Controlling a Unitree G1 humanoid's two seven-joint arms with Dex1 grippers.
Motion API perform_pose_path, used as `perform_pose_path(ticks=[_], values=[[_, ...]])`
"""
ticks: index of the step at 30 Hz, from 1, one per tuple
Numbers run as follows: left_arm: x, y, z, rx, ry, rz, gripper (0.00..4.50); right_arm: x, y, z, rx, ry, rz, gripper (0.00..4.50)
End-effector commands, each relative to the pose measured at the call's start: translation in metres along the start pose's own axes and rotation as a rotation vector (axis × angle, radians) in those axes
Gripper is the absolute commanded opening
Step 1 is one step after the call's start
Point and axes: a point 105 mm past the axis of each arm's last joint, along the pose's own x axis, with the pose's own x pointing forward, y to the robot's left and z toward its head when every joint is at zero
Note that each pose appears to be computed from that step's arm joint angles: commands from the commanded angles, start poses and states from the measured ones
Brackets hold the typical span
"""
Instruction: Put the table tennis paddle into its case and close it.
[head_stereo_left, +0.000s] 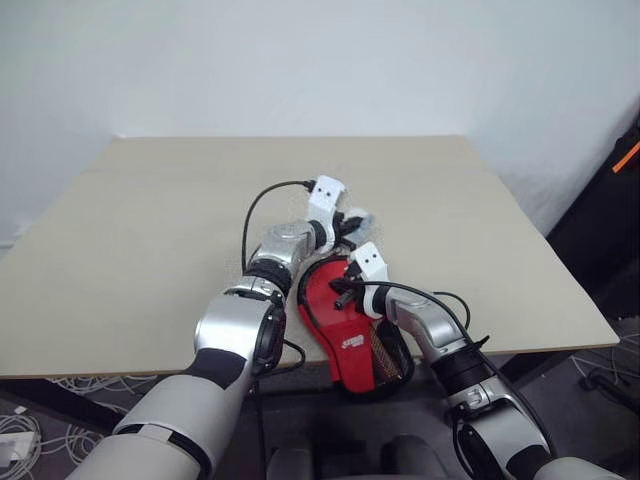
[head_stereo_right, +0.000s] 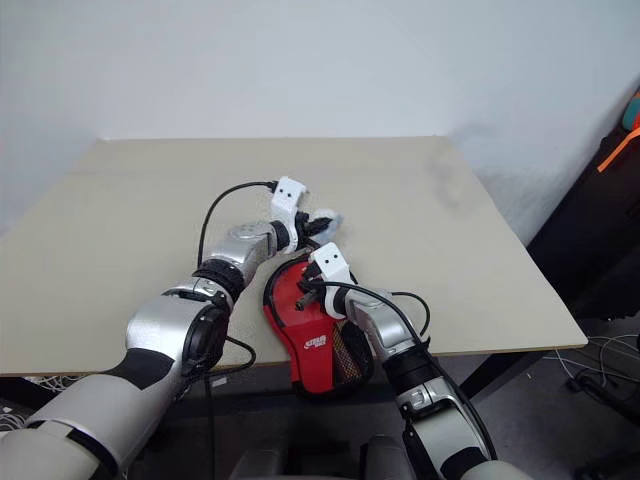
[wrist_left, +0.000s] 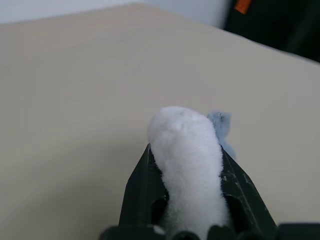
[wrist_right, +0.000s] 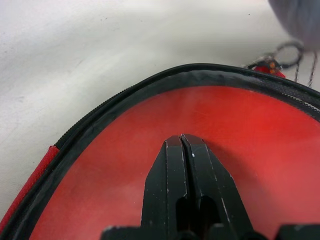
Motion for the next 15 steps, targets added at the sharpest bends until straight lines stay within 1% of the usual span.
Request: perform_pose_path(ticks=[1, 4, 6, 7, 10, 15], values=[[0.004, -0.018, 0.012, 0.112, -0.02, -0.12, 0.58, 0.002, 0.003, -0.007, 0.012, 0.028, 0.008, 0.0], [0.002, -0.027, 0.001, 0.125, 0.017, -0.198, 0.58, 0.002, 0.003, -0.007, 0.012, 0.03, 0.009, 0.0], [0.0, -0.032, -0.007, 0.14, 0.049, -0.25, 1.12, 0.002, 0.003, -0.007, 0.012, 0.03, 0.01, 0.0], [-0.001, -0.035, -0.012, 0.154, 0.067, -0.282, 1.31, 0.002, 0.003, -0.007, 0.011, 0.031, 0.01, 0.0], [-0.007, -0.037, -0.022, 0.2, 0.108, -0.333, 2.47, 0.002, 0.004, -0.007, 0.009, 0.03, 0.013, 0.0], [-0.015, -0.03, -0.023, 0.2, 0.123, -0.35, 4.27, 0.004, 0.005, -0.007, 0.007, 0.031, 0.02, 0.0]])
